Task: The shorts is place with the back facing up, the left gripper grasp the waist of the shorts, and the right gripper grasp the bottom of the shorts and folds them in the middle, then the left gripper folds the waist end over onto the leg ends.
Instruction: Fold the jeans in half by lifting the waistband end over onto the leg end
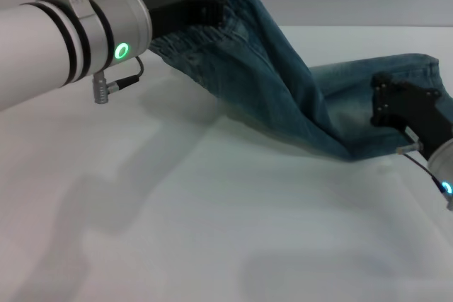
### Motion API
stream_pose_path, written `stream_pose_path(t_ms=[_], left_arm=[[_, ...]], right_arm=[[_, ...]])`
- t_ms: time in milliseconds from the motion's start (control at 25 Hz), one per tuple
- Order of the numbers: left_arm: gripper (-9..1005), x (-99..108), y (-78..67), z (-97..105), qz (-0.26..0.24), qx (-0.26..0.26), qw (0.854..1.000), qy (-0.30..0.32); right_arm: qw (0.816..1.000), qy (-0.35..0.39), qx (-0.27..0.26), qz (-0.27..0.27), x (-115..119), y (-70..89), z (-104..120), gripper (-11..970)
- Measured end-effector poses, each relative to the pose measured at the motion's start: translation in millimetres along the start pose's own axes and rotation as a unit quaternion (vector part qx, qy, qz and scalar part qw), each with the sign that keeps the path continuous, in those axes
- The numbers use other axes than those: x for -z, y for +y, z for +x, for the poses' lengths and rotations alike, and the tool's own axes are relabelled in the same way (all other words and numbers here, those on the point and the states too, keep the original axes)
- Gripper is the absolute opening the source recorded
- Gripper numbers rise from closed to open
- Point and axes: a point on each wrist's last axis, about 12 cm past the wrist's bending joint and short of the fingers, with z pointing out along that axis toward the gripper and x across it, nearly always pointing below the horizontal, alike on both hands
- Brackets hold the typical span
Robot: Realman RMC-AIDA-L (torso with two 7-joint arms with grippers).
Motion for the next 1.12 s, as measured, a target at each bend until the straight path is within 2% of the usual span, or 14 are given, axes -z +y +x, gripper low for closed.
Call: stream_pose_path(t_ms=[160, 640, 840, 1120], left_arm=[[34, 0.8, -8.0, -3.7, 0.011, -0.01, 1.0, -0.005], [34, 9.2, -16.9, -14.0, 0.024, -0.025, 0.999, -0.023], [34, 10.9, -21.8, -18.9, 0.031, -0.036, 0.998, -0.032], [34, 9.3, -21.4, -20.2, 0.03, -0.042, 0.998, -0.035]], right_arm=[[0.999, 0.032, -0.005, -0.009, -14.8, 3.0, 3.3, -2], [0.998, 0.047, 0.005, -0.029, -41.1, 11.4, -8.5, -1], [0.995, 0.08, 0.006, -0.056, -58.2, 25.8, -9.0, -1], [0.989, 0.098, 0.003, -0.109, -68.6, 51.8, -10.1, -2]])
